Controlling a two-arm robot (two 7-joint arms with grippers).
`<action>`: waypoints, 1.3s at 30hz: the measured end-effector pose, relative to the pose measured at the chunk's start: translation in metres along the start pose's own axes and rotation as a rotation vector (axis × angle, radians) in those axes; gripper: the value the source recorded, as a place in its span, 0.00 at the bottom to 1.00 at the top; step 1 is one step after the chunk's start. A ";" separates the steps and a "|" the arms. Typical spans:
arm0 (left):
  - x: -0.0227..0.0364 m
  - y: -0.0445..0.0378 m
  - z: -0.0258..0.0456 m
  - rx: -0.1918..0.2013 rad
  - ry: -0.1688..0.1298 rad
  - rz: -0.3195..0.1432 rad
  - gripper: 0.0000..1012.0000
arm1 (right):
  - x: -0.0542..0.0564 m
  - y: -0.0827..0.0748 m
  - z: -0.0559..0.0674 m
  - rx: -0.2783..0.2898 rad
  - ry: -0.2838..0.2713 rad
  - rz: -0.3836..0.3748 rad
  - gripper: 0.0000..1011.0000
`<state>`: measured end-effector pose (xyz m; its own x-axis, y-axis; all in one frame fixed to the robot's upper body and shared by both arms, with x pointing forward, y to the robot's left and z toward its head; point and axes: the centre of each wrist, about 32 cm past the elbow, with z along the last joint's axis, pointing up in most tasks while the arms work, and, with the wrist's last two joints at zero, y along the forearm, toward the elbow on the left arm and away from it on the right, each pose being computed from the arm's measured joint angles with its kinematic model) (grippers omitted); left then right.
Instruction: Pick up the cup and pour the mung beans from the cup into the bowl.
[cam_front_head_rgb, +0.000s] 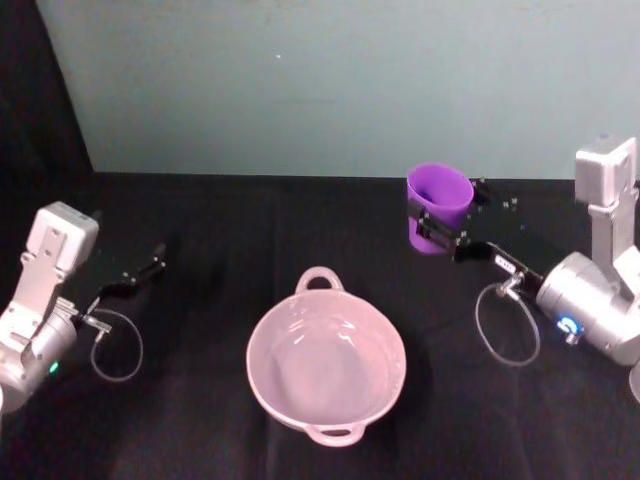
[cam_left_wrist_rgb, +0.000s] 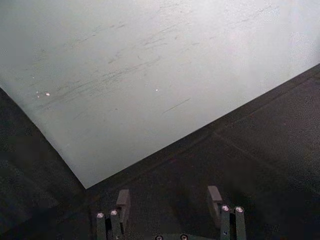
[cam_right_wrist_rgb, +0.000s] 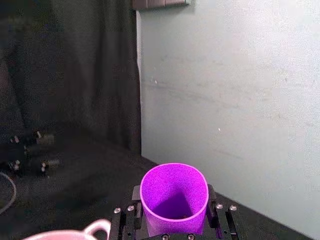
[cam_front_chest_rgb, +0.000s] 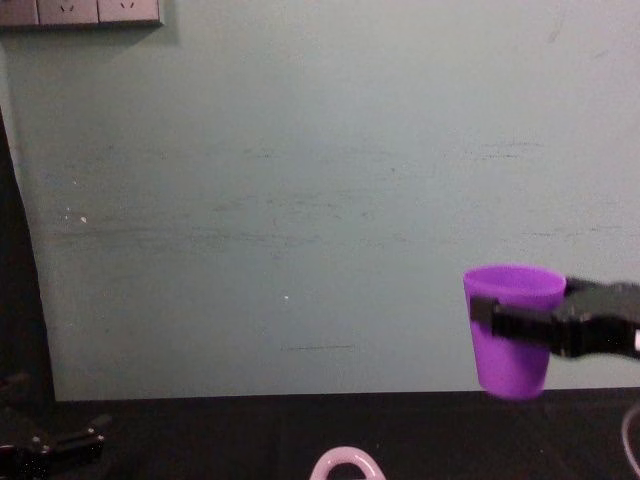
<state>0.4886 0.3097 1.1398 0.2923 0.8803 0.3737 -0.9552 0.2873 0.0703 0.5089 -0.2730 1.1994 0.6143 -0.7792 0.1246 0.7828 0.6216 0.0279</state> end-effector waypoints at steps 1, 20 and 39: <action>0.0000 0.0000 0.0000 0.000 0.000 0.000 1.00 | 0.001 0.001 0.006 0.008 0.001 0.003 0.72; 0.0000 0.0000 0.0000 0.000 0.000 0.000 1.00 | 0.001 0.007 0.023 0.015 0.005 0.022 0.72; 0.0000 0.0000 0.0000 0.000 0.000 0.000 1.00 | 0.001 0.007 0.022 0.014 0.007 0.020 0.72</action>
<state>0.4886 0.3096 1.1398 0.2923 0.8803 0.3737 -0.9552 0.2874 0.0703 0.5125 -0.2680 1.2219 0.6305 -0.7672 0.1181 0.7690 0.6380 0.0393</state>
